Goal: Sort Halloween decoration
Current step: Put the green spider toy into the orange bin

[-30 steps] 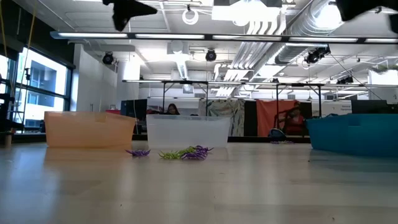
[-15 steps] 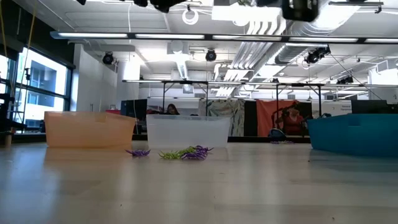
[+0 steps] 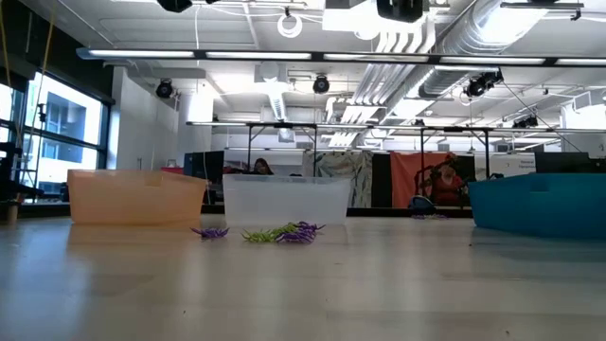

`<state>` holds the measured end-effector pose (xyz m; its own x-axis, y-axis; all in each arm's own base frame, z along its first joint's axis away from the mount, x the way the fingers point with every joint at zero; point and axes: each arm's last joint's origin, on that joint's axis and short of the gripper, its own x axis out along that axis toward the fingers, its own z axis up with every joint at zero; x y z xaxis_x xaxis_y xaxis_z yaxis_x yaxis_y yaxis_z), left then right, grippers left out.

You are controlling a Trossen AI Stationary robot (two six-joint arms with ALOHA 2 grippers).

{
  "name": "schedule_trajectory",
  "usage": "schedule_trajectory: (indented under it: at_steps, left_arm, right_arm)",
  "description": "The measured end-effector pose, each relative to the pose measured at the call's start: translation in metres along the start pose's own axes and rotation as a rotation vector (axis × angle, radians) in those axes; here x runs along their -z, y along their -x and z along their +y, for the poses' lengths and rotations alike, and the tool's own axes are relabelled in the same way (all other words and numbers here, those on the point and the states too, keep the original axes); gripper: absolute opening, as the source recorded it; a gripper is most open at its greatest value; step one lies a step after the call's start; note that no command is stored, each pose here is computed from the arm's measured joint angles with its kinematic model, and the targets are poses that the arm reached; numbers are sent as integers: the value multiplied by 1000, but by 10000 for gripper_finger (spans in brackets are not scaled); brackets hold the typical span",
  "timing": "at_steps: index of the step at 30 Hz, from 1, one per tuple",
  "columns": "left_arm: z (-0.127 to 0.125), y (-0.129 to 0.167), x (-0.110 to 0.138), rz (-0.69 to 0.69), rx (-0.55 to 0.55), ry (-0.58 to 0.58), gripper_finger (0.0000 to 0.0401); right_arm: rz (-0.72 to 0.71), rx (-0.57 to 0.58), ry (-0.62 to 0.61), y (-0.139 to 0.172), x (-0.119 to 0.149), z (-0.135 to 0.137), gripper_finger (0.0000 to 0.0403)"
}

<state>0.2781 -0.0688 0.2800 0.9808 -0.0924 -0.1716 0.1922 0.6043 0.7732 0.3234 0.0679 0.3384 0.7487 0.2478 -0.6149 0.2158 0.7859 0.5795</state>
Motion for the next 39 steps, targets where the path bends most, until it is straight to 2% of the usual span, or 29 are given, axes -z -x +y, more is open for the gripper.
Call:
schedule_trajectory:
  at_steps: [4, 13, 21, 29, 33, 39]
  left_arm:
    - [-2, 1, -3, 23, -20, -85, 184]
    - [-2, 0, -3, 23, -28, -157, 184]
    - [-11, -12, -1, 7, -15, -195, 184]
    - [-15, -12, -3, 13, -11, -218, 180]
    - [-15, -12, -3, 16, -14, -219, 149]
    - [-13, -12, -6, 4, -42, -265, 69]
  right_arm:
    - [-2, -19, -14, 0, -5, -3, 0]
    - [-1, -50, -47, -6, -10, -6, 0]
    - [6, -64, -53, -14, -10, -6, 0]
    - [5, -65, -60, -14, -10, -6, 0]
    - [4, -67, -66, -14, -10, -6, 0]
    - [3, -67, -74, -14, -11, -6, 0]
